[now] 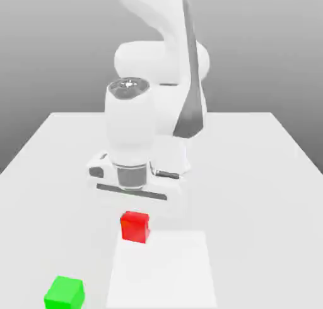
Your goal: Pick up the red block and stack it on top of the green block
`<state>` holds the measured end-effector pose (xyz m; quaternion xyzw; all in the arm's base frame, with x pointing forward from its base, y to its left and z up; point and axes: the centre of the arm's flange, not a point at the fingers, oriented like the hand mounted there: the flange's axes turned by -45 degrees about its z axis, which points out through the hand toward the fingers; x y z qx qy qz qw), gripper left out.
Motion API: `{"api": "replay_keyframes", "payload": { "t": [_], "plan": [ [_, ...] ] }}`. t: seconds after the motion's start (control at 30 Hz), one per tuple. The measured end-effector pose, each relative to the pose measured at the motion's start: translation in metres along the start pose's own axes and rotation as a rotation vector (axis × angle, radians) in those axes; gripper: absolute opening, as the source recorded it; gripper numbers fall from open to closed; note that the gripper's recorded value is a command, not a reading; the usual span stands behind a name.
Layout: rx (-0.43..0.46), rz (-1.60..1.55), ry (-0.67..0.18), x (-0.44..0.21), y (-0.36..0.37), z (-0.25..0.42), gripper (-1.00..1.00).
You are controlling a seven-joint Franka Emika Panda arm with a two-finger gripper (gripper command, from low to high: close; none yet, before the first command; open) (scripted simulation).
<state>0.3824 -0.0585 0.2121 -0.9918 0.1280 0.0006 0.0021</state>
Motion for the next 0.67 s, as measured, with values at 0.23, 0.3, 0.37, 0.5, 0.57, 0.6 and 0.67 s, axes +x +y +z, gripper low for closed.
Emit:
{"api": "replay_keyframes", "payload": {
  "t": [0.23, 0.3, 0.37, 0.5, 0.57, 0.6, 0.67],
  "plan": [
    [0.006, 0.027, -0.003, 0.078, 0.048, -0.019, -1.00],
    [0.004, 0.024, -0.002, 0.100, 0.061, -0.025, -1.00],
    [0.001, 0.021, 0.000, 0.120, 0.075, -0.031, -1.00],
    [-0.003, 0.019, 0.002, 0.133, 0.083, 0.007, -1.00],
    [-0.003, 0.019, 0.002, 0.133, 0.084, 0.021, 1.00],
    [-0.003, 0.019, 0.002, 0.133, 0.084, 0.021, 1.00],
    [-0.003, 0.019, 0.002, 0.133, 0.084, 0.021, 1.00]
  ]
}}
